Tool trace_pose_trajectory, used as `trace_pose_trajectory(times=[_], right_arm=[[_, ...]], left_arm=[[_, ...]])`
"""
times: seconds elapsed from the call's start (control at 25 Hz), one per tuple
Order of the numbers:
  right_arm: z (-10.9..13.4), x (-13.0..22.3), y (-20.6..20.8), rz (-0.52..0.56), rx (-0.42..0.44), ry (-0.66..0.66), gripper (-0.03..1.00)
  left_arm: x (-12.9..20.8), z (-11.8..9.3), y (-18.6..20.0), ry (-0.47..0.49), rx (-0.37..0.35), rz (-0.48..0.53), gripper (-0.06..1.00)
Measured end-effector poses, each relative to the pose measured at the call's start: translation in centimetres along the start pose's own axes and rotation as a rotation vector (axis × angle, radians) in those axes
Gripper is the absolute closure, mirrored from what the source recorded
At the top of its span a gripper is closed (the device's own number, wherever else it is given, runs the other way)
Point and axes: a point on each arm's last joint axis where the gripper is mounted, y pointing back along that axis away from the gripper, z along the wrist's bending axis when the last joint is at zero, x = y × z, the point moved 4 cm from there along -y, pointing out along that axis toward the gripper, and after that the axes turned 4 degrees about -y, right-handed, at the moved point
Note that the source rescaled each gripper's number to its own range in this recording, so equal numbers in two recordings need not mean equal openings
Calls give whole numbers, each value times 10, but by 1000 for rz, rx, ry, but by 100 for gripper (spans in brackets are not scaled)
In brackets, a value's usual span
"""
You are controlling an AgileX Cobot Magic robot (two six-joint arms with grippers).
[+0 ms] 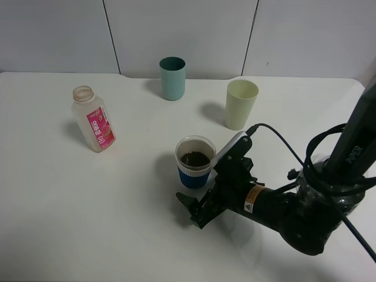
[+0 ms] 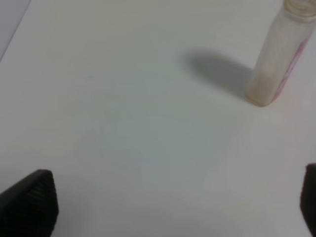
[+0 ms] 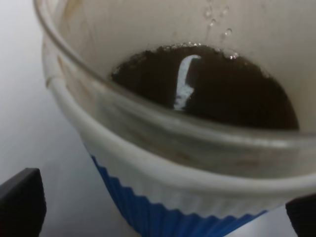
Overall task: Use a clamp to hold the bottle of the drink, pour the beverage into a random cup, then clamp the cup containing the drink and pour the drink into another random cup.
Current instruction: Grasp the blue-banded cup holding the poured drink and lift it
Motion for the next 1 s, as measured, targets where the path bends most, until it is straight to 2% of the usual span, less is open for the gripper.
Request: trace_pose_trajectory(times=[0.16, 1.0], right_arm=[[0, 0, 0, 0, -1, 1, 9], [0, -2, 0, -7, -2, 30, 9]], left_arm=[[0, 0, 0, 0, 0, 0, -6], [0, 0, 0, 0, 0, 0, -6]])
